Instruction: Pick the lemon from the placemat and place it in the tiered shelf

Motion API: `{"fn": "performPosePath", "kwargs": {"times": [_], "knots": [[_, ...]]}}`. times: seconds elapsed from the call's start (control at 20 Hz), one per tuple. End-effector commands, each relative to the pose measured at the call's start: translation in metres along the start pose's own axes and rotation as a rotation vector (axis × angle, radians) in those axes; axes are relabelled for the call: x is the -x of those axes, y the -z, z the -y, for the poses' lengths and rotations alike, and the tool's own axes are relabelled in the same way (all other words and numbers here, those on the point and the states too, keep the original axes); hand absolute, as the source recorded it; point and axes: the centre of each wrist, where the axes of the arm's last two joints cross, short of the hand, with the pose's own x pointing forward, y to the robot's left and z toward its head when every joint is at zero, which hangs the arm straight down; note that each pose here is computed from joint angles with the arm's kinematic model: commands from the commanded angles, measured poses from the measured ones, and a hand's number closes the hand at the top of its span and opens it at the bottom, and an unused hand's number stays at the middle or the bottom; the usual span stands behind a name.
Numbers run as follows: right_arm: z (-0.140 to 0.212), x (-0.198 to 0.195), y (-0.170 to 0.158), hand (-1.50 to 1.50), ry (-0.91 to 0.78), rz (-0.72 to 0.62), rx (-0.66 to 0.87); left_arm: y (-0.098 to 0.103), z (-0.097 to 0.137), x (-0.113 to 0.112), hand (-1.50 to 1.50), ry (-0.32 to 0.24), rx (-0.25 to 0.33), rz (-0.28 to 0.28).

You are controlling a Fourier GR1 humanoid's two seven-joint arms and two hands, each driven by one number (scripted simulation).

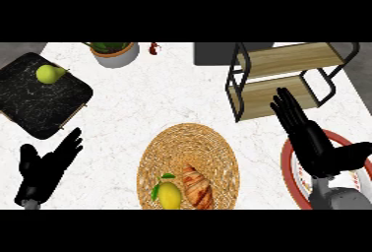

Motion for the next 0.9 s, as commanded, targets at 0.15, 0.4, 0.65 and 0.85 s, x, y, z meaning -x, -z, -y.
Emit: {"fn": "performPosePath", "kwargs": {"times": [0.15,0.4,0.65,0.85], "knots": [[-0.017,-0.047,0.02,1.5,-0.267,0.282,-0.125,0.01,0.016,-0.009,0.0,-0.077,-0.086,0.008],[-0.001,-0.018,0.024,1.5,-0.671,-0.01,0.034,0.02,0.046,-0.005,0.0,-0.157,-0.057,-0.029],[-0.036,0.002,0.037,-1.5,-0.559,0.072,-0.167,0.041,0.055,-0.01,0.0,-0.148,-0.051,-0.022],[-0.03,-0.03,0.003,-1.5,-0.572,0.066,-0.357,0.03,0.032,-0.013,0.0,-0.156,-0.083,-0.036]]}}
